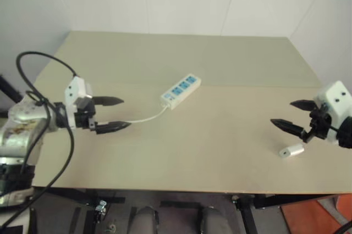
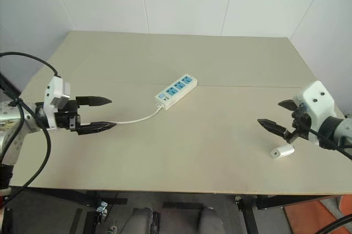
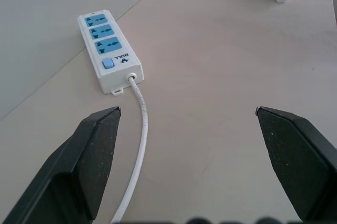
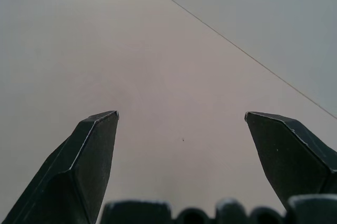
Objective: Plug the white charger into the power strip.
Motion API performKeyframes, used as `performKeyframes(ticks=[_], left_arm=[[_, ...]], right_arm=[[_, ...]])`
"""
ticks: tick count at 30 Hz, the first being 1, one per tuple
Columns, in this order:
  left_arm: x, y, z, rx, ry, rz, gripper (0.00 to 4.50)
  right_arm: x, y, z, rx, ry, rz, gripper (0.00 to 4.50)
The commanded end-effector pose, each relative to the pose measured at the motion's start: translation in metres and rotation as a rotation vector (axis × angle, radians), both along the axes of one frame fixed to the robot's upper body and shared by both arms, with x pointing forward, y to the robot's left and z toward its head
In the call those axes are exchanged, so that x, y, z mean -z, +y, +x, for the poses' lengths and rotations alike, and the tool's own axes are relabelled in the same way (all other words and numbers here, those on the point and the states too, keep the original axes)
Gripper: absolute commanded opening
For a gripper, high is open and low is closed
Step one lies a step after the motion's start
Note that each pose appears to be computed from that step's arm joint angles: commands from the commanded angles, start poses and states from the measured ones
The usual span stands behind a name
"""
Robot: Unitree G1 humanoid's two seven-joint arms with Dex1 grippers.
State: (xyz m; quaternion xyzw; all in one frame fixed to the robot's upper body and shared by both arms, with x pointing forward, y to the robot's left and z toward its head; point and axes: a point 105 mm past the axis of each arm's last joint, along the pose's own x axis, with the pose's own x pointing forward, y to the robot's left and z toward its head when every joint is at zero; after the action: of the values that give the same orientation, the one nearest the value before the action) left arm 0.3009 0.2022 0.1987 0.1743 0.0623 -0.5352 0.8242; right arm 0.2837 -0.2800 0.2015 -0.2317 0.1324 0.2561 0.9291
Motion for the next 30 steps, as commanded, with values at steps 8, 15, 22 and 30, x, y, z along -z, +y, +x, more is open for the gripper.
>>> performKeyframes(ticks=[8,15,22,30], left_arm=[[-0.008,0.006,0.0,-0.001,-0.032,0.03,4.48],[-0.007,0.006,0.006,-0.061,-0.052,0.0,4.48],[-0.003,-0.023,0.056,-0.299,-0.134,-0.172,4.48],[0.006,-0.073,0.108,-0.392,-0.16,-0.31,4.48]], right_arm=[[-0.007,-0.005,-0.01,-0.052,0.009,-0.056,4.5],[-0.009,0.003,-0.005,-0.057,-0.012,-0.041,4.5],[-0.019,0.016,-0.002,-0.081,-0.066,-0.025,4.5],[-0.03,0.021,0.005,-0.094,-0.11,-0.03,4.5]])
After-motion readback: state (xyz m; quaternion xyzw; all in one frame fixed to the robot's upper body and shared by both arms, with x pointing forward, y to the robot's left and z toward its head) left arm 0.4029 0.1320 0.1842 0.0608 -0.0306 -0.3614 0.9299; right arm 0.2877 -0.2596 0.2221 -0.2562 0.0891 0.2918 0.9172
